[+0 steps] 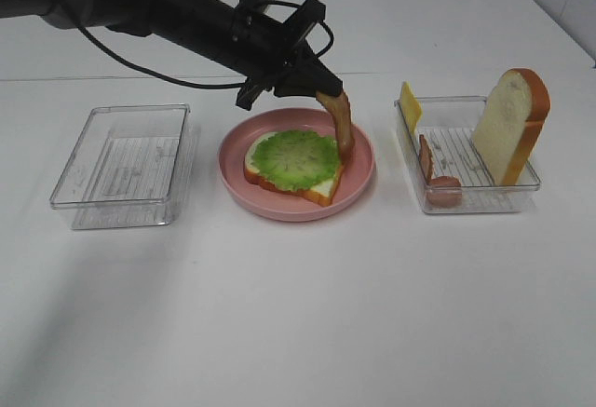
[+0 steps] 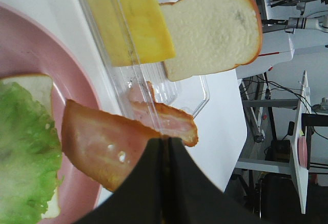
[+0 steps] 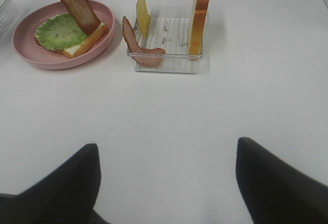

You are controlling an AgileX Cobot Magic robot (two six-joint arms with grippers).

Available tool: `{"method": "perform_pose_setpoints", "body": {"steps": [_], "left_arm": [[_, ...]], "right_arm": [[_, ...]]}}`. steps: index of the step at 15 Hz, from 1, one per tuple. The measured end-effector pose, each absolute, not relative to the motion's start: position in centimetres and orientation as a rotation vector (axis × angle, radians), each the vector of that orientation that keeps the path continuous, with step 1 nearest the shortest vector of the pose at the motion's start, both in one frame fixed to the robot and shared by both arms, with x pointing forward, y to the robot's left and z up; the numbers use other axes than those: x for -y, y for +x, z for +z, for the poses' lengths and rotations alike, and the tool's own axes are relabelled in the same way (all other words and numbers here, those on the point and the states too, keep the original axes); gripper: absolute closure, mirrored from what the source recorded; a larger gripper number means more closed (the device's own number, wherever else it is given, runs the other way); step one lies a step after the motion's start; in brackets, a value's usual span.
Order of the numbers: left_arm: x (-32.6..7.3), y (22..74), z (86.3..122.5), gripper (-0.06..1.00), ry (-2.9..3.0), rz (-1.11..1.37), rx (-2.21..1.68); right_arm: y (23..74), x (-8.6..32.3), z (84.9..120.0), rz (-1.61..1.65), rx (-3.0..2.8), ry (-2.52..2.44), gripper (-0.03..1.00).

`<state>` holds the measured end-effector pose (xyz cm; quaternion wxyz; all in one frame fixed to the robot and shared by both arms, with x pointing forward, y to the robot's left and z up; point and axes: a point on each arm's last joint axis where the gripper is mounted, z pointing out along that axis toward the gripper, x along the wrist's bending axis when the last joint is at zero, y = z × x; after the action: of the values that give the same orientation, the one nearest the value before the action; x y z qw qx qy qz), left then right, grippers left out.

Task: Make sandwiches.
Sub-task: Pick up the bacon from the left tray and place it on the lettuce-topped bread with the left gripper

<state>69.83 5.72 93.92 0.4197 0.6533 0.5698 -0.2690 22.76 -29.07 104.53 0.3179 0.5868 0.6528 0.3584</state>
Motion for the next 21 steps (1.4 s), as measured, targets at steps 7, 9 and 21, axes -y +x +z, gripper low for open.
{"method": "perform_pose_setpoints", "body": {"steps": [7, 9, 21], "left_arm": [[-8.8, 70.9, 92.0, 0.94, 1.735, -0.572, -1.538], [-9.1, 70.8, 91.6, 0.94, 1.793, -0.533, -1.539], [-10.3, 71.4, 91.6, 0.41, 1.858, -0.342, -1.630]], "right_arm": [[22.8, 29.1, 104.5, 0.943, -1.718, 1.544, 0.26], [22.8, 29.1, 104.5, 0.943, -1.718, 1.544, 0.26], [22.8, 29.1, 104.5, 0.943, -1.718, 1.544, 0.26]]}}
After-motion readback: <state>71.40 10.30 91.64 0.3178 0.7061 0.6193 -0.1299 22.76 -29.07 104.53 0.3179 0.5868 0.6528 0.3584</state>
